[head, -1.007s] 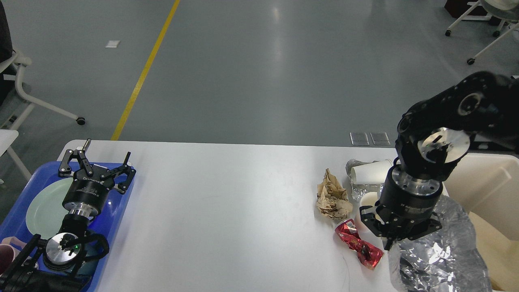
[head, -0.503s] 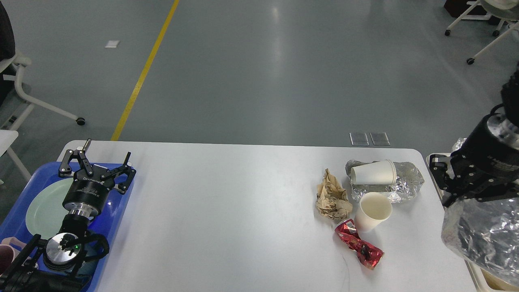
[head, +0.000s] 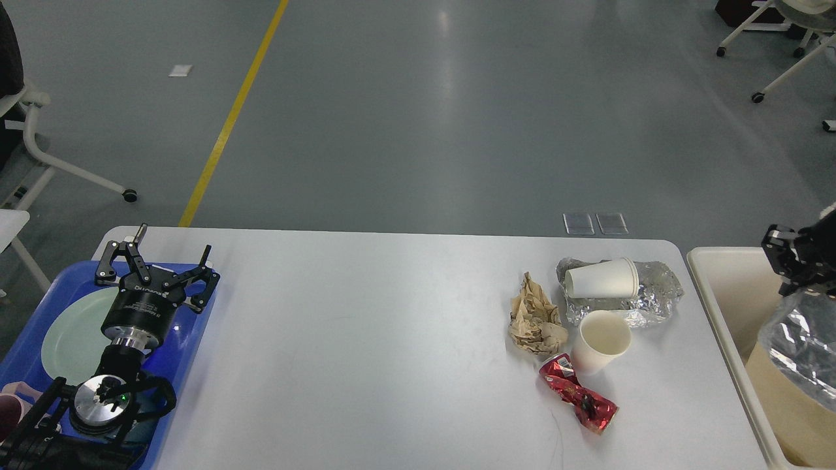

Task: Tidy desktop
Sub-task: 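Carry the silver foil wrap into the white bin and release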

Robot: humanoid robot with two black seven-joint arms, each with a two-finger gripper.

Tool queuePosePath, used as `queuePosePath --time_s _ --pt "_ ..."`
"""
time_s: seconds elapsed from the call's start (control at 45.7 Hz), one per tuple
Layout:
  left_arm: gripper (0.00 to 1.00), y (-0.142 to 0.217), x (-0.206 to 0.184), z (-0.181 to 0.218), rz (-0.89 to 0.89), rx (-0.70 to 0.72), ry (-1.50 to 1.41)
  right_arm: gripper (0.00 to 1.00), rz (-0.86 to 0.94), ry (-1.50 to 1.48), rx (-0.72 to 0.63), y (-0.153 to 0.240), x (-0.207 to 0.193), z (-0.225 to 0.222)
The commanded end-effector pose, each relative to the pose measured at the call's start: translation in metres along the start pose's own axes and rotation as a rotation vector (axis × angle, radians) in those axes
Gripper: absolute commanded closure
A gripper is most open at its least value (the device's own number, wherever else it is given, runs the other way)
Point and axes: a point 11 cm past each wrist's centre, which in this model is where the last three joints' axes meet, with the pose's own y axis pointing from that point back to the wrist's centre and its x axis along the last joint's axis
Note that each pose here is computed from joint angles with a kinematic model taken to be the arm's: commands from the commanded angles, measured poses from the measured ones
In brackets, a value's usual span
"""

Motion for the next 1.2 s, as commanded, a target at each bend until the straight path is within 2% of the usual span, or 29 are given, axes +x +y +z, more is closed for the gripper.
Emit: queuePosePath --time_s 0.0,0.219,0.481,0.678,0.875,1.007,1.182 --pt "0.03 0.000 0.000 0.000 0.000 -0.001 0.001 1.00 0.090 -0.031 -0.046 -0.033 0.014 0.019" --pt "0.03 0.000 0.000 0.000 0.000 0.000 -0.001 1.00 0.176 -0.045 -0.105 -0.094 0.035 0.041" --pt "0.03 0.000 0.000 0.000 0.000 -0.001 0.001 1.00 0.243 -0.096 -0.145 -0.191 0.003 0.076" --pt "0.03 0.000 0.000 0.000 0.000 0.000 -0.001 1.00 0.299 -0.100 -0.157 -0.239 -0.013 0.095" --pt "0.03 0.000 0.000 0.000 0.000 0.001 -0.001 1.00 0.389 -0.093 -0.133 -0.268 -0.028 0.096" --pt "0.03 0.000 0.000 0.000 0.000 0.000 -0.001 1.00 0.398 -0.067 -0.124 -0.284 -0.051 0.092" --pt "0.03 0.000 0.000 0.000 0.000 0.000 0.001 1.00 0.402 -0.067 -0.123 -0.288 -0.058 0.093"
